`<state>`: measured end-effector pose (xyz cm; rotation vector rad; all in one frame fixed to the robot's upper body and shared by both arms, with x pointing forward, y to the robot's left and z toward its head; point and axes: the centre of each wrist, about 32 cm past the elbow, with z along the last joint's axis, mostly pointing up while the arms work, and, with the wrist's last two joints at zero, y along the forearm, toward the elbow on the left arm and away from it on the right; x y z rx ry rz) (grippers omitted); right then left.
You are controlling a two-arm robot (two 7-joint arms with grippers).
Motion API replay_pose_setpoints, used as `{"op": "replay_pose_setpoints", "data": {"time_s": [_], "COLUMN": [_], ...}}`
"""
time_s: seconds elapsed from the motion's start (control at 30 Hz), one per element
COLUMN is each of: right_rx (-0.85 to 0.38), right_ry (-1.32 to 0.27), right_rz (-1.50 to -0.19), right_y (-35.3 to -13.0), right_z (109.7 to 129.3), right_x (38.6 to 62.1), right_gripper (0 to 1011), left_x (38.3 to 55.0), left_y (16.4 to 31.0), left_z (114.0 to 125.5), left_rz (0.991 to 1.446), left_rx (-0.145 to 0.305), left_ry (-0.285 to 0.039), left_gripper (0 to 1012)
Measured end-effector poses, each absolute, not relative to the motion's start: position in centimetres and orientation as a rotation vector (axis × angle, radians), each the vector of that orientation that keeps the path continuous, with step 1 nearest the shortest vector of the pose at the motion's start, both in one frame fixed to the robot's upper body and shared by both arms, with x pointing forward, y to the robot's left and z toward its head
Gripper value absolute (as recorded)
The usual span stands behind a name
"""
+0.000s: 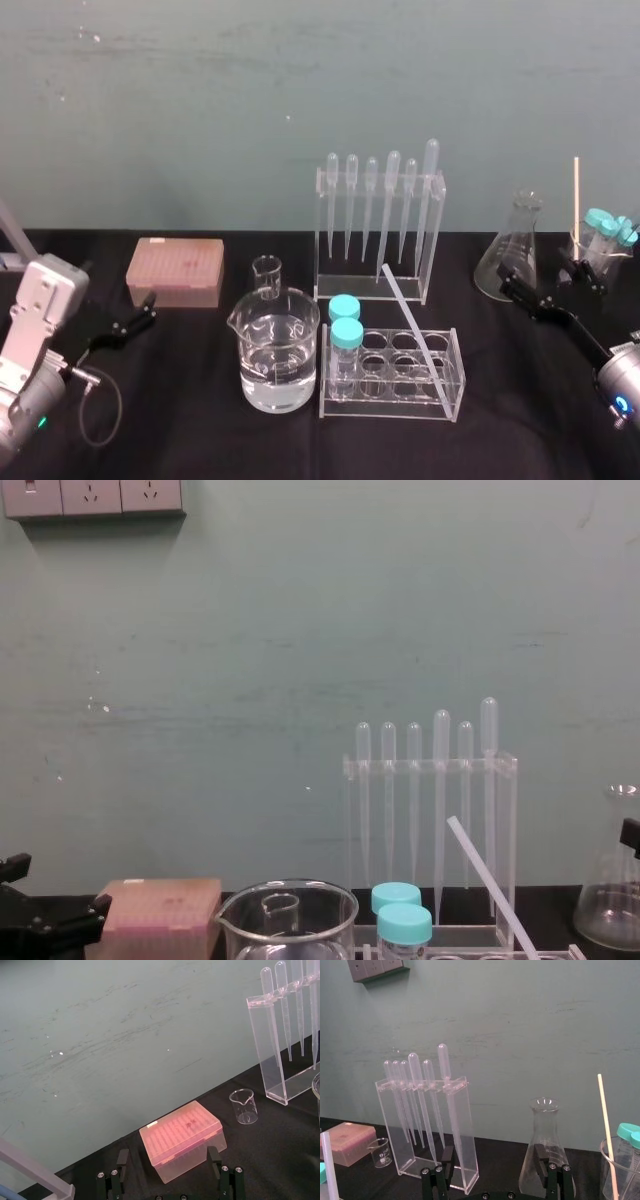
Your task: Pick up the stirring rod with one hand, then place it down.
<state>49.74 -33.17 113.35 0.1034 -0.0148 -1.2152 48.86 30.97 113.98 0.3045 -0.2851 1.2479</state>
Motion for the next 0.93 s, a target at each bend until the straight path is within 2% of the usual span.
{"op": "replay_pose_setpoints", "data": {"time_s": [0.93], "right_rx": [0.116], "right_ry": [-0.028], "right_rz": [-1.210], "right_y": [-33.18], "right_z": [113.46], "right_x": [49.83], "right_gripper": [1003], "left_x": [48.86], "left_y": [30.97], "left_z": [113.98], "left_rz": [1.248], "left_rx": [0.305], "left_ry": [-0.285], "left_gripper": [1000]}}
